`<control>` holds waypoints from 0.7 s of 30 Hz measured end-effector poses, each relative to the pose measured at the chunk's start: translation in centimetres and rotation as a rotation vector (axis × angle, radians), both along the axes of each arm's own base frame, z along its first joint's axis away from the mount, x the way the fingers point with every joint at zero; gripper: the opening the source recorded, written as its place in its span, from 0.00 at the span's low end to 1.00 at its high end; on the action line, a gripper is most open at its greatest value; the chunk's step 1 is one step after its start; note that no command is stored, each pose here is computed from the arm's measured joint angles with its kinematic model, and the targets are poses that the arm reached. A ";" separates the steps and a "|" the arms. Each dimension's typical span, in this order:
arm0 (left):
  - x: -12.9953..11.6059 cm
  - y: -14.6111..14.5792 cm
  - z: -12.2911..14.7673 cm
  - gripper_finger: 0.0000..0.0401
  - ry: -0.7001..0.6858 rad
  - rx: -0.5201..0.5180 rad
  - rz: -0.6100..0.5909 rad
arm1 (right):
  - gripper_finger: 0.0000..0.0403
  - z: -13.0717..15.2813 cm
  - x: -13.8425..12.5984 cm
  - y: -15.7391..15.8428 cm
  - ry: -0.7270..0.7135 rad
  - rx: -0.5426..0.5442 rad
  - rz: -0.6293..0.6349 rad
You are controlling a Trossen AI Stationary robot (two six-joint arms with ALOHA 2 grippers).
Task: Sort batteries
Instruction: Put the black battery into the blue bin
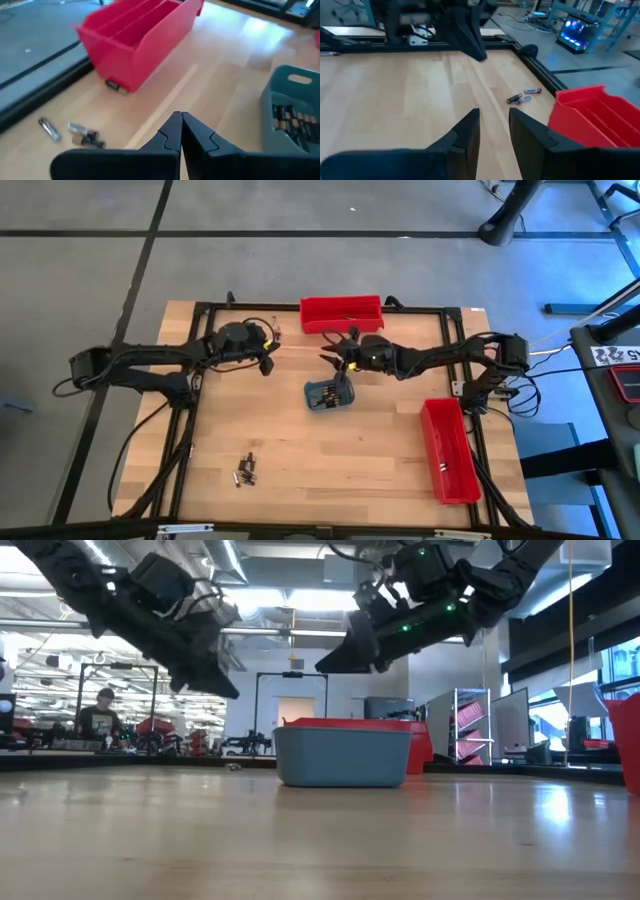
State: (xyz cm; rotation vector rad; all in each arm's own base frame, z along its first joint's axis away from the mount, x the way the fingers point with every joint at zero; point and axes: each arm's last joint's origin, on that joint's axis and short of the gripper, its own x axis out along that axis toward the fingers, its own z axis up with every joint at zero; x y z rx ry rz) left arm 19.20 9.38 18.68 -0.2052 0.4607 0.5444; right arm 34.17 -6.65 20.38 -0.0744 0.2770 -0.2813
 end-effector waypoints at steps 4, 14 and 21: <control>0.3 0.5 -0.9 0.00 -0.039 -0.055 0.086 | 0.26 0.4 0.2 0.0 -0.017 0.006 0.024; 2.9 5.2 -3.7 0.03 0.066 -0.130 0.243 | 0.26 0.9 0.3 0.0 -0.061 -0.029 0.030; 4.6 8.5 -5.5 0.25 0.180 -0.147 0.278 | 0.26 0.8 0.3 0.0 -0.055 -0.028 0.030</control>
